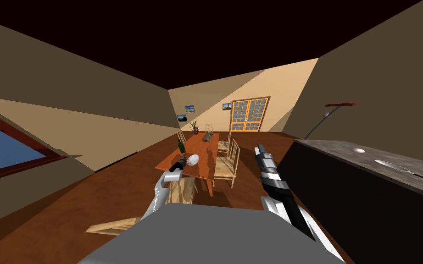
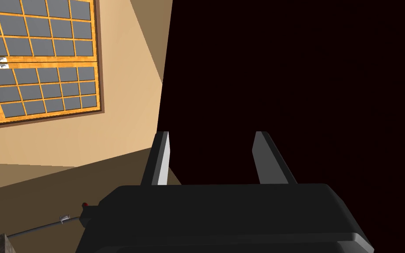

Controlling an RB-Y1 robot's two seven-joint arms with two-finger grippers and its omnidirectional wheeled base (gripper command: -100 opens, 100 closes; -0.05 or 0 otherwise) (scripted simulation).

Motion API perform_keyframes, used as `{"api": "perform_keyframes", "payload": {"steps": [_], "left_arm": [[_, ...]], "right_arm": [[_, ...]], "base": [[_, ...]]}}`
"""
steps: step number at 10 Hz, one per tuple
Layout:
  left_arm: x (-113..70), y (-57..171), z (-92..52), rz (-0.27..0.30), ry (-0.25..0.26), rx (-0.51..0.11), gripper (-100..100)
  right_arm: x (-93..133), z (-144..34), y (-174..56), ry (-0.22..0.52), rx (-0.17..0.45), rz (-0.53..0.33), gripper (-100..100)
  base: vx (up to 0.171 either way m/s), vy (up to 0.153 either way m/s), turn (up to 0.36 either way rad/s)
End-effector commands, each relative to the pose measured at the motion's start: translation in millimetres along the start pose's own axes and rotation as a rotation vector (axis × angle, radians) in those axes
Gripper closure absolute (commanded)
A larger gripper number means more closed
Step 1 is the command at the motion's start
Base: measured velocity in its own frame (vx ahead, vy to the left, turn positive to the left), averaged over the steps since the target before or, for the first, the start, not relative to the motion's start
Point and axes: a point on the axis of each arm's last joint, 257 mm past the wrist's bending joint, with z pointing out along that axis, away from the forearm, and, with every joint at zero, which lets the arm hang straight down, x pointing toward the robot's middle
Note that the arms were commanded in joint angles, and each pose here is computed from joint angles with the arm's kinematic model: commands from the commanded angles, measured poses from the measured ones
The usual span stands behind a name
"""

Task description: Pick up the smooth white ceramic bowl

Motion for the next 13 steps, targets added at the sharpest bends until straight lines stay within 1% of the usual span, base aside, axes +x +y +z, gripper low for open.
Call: {"api": "perform_keyframes", "payload": {"steps": [1,2,3,4,6,7,9,10,11,13], "left_arm": [[15.9,9.2,10.0,-0.017,0.017,-0.057,-100],[14.1,22.1,11.0,-0.017,0.012,-0.092,-100],[24.7,26.6,15.4,-0.026,0.023,-0.129,-100],[23.6,33.8,16.3,-0.026,0.021,-0.143,-100],[44.2,48.9,23.4,-0.038,0.042,-0.224,-100],[43.2,55.8,23.5,-0.038,0.039,-0.24,-100],[62.2,75.8,27.1,-0.043,0.055,-0.327,-100],[62.1,76.4,26.9,-0.043,0.055,-0.329,-100],[71.0,86.2,27.3,-0.044,0.062,-0.371,-100],[71.0,86.2,27.3,-0.044,0.062,-0.371,-100]], "right_arm": [[0.0,0.0,0.0,0.0,0.0,0.0,0],[0.0,0.0,0.0,0.0,0.0,0.0,0],[0.0,0.0,0.0,0.0,0.0,0.0,0],[0.0,0.0,0.0,0.0,0.0,0.0,0],[0.0,0.0,0.0,0.0,0.0,0.0,0],[0.0,0.0,0.0,0.0,0.0,0.0,0],[0.0,0.0,0.0,0.0,0.0,0.0,0],[0.0,0.0,0.0,0.0,0.0,0.0,0],[0.0,0.0,0.0,0.0,0.0,0.0,0],[0.0,0.0,0.0,0.0,0.0,0.0,0]], "base": [[0.028,0.074,-0.085],[0.02,0.064,-0.044],[0.018,0.066,-0.046],[0.017,0.052,-0.032],[0.025,0.075,-0.059],[-0.002,0.012,-0.031],[0.0,0.0,0.0],[-0.009,0.004,-0.031],[-0.023,0.01,-0.077],[0.009,-0.004,0.03]]}}
